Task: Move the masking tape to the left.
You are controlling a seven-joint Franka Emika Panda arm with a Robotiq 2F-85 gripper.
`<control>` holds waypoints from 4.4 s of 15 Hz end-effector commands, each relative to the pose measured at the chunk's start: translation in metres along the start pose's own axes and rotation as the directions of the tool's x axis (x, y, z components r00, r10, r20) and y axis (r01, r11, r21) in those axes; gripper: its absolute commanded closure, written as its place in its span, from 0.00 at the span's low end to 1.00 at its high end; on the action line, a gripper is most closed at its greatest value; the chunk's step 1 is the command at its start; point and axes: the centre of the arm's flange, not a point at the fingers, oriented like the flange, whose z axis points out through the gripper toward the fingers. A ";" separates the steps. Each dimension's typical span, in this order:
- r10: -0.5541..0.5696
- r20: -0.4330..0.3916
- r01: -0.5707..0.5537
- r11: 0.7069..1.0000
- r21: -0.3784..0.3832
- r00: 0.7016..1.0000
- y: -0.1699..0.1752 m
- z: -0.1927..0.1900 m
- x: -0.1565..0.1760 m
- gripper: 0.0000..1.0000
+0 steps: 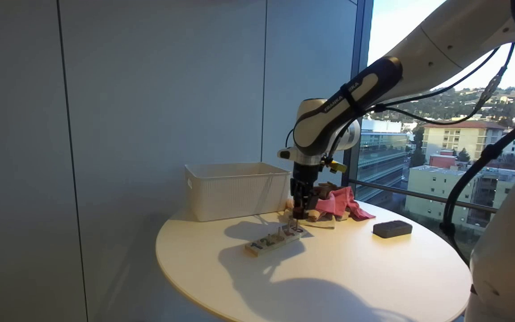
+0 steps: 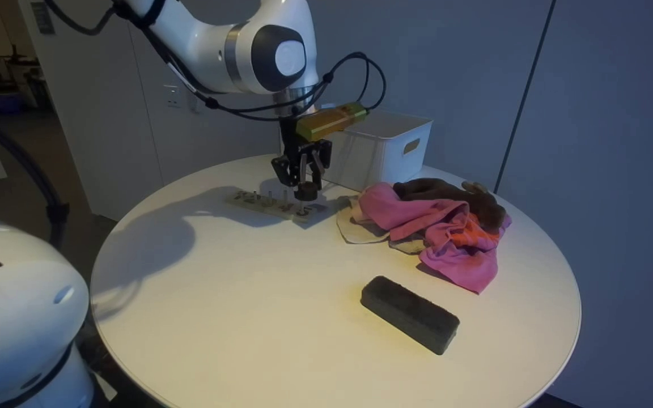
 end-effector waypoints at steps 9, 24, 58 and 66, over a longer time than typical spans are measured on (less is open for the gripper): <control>-0.082 0.023 0.080 0.996 0.049 0.996 -0.034 -0.064 0.032 0.73; -0.137 0.008 0.137 0.989 -0.061 0.991 -0.031 -0.028 0.063 0.73; 0.347 0.052 -0.347 0.938 -0.002 0.937 -0.049 -0.096 0.037 0.00; 0.551 0.148 -0.561 0.827 0.039 0.821 -0.072 -0.126 0.012 0.00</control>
